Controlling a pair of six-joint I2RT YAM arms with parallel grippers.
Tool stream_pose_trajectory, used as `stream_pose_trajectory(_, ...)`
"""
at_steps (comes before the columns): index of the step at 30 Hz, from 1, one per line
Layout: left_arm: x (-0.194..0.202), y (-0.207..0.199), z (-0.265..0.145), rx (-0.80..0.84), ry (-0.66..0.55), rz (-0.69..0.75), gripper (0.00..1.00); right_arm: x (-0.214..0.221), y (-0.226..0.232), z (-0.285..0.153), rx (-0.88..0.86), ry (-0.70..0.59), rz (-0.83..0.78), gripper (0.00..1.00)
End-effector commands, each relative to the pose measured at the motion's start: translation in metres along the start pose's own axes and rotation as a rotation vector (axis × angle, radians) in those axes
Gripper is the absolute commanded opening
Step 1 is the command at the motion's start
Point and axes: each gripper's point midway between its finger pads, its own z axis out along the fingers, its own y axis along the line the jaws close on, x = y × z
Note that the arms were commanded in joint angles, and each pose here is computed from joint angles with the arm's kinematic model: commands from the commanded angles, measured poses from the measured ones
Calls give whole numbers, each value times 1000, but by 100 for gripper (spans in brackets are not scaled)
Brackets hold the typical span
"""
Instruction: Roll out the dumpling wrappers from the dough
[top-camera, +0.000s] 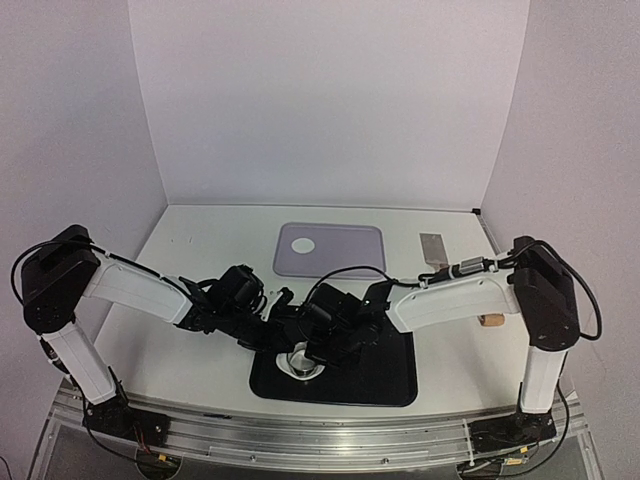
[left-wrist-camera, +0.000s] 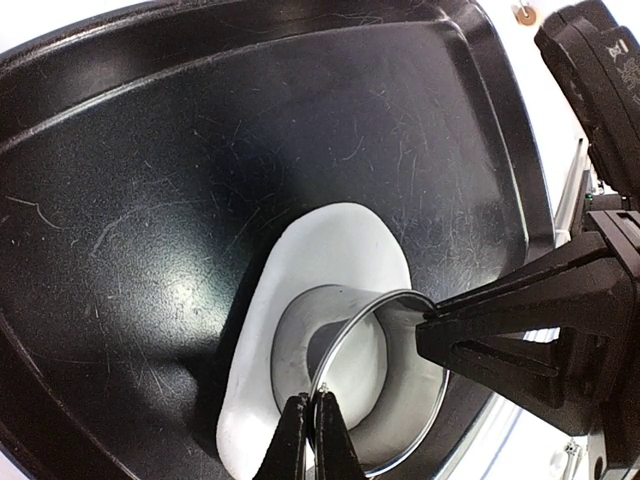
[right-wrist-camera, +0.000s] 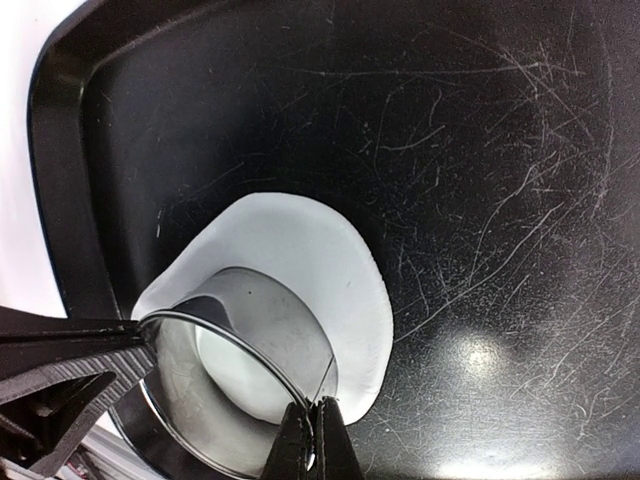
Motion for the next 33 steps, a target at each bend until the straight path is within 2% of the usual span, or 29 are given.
stream_pose_trajectory(1, 126, 74, 5, -260, 390, -100, 0, -17, -20, 46, 125, -40, -69, 0)
stream_pose_trajectory(5, 123, 65, -1, -232, 390, -83, 0, -20, -44, 45, 167, -40, -11, 0)
stream_pose_trajectory(10, 120, -3, 8, -44, 390, 112, 0, -34, -108, 29, 283, -86, -2, 0)
stream_pose_trajectory(12, 128, -4, 13, -35, 410, 107, 0, -39, -100, 39, 284, -60, -35, 0)
stream_pose_trajectory(14, 132, 13, 14, -79, 420, 53, 0, -44, -67, 47, 230, -45, -69, 0)
stream_pose_trajectory(20, 120, 55, 4, -162, 370, -78, 0, -37, 0, 47, 105, -37, -117, 0)
stream_pose_trajectory(21, 117, 57, 3, -170, 360, -77, 0, -33, 3, 46, 97, -31, -122, 0)
stream_pose_trajectory(24, 107, 53, 3, -167, 346, -30, 0, -34, -27, 43, 149, -37, -67, 0)
stream_pose_trajectory(27, 97, 24, 2, -114, 328, 75, 0, -39, -65, 41, 223, -52, -35, 0)
stream_pose_trajectory(30, 105, 22, 1, -109, 339, 32, 0, -37, -54, 52, 211, -26, -65, 0)
stream_pose_trajectory(33, 107, 61, -3, -192, 334, -46, 0, -25, -17, 70, 155, 12, -102, 0)
